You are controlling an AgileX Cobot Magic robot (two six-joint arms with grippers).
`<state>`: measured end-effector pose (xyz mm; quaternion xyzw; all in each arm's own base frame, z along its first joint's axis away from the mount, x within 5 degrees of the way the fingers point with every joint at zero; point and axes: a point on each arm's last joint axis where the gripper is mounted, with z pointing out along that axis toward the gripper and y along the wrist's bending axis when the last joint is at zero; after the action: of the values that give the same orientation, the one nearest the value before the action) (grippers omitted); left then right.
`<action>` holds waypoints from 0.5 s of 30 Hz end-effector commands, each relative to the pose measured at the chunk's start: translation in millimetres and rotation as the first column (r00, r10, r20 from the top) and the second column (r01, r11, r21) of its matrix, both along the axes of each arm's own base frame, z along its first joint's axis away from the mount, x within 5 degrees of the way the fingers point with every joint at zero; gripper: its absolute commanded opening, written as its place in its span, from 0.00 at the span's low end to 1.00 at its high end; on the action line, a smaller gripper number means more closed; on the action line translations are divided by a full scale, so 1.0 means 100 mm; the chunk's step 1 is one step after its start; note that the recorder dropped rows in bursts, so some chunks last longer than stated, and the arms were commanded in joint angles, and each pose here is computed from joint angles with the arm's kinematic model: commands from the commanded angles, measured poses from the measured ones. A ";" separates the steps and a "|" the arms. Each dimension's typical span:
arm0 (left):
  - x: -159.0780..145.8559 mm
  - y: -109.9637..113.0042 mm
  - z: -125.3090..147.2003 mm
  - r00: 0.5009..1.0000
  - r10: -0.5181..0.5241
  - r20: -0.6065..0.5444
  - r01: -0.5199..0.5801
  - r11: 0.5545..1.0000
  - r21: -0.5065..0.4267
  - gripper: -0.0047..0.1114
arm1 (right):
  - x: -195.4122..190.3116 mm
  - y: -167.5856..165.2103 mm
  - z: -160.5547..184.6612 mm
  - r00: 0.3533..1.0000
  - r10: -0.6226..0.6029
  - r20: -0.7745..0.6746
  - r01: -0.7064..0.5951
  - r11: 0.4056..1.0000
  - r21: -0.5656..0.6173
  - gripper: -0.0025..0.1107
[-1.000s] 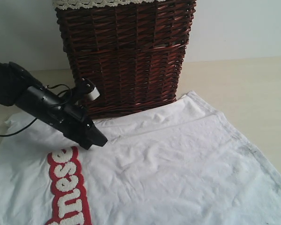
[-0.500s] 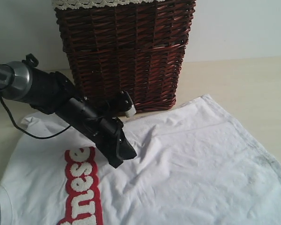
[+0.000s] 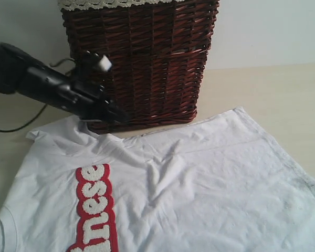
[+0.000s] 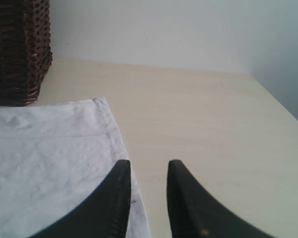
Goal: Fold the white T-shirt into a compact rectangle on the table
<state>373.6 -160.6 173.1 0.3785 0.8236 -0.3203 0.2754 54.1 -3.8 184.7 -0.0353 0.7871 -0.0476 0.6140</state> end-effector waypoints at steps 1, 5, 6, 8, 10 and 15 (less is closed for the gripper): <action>0.05 0.64 0.29 0.990 0.102 -0.097 -0.111 0.990 -0.086 0.04 | 0.00 0.00 -0.01 1.000 -0.003 0.009 0.003 1.000 -0.010 0.27; 0.05 1.32 0.21 0.937 0.275 -0.218 -0.287 0.957 -0.028 0.04 | 0.00 0.00 -0.01 1.000 -0.003 0.009 0.003 1.000 -0.010 0.27; 0.02 1.50 0.17 0.908 0.330 -0.257 -0.345 0.939 -0.013 0.04 | 0.00 0.00 -0.01 1.000 -0.003 0.009 0.003 1.000 -0.010 0.27; -0.06 1.81 0.08 0.861 0.402 -0.313 -0.426 0.905 -0.010 0.08 | 0.00 0.00 -0.01 1.000 -0.003 0.009 0.003 1.000 -0.010 0.27; -0.15 2.01 0.01 0.822 0.447 -0.354 -0.483 0.875 -0.017 0.17 | 0.00 0.00 -0.01 1.000 -0.003 0.009 0.003 1.000 -0.010 0.27; -0.43 2.07 -0.18 0.787 0.401 -0.469 -0.467 0.884 -0.027 0.47 | 0.00 0.00 -0.01 1.000 -0.003 0.009 0.003 1.000 -0.010 0.27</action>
<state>346.4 50.2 161.4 0.0725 0.9107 -0.3554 0.1977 54.1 -3.8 184.7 -0.0353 0.7871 -0.0476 0.6140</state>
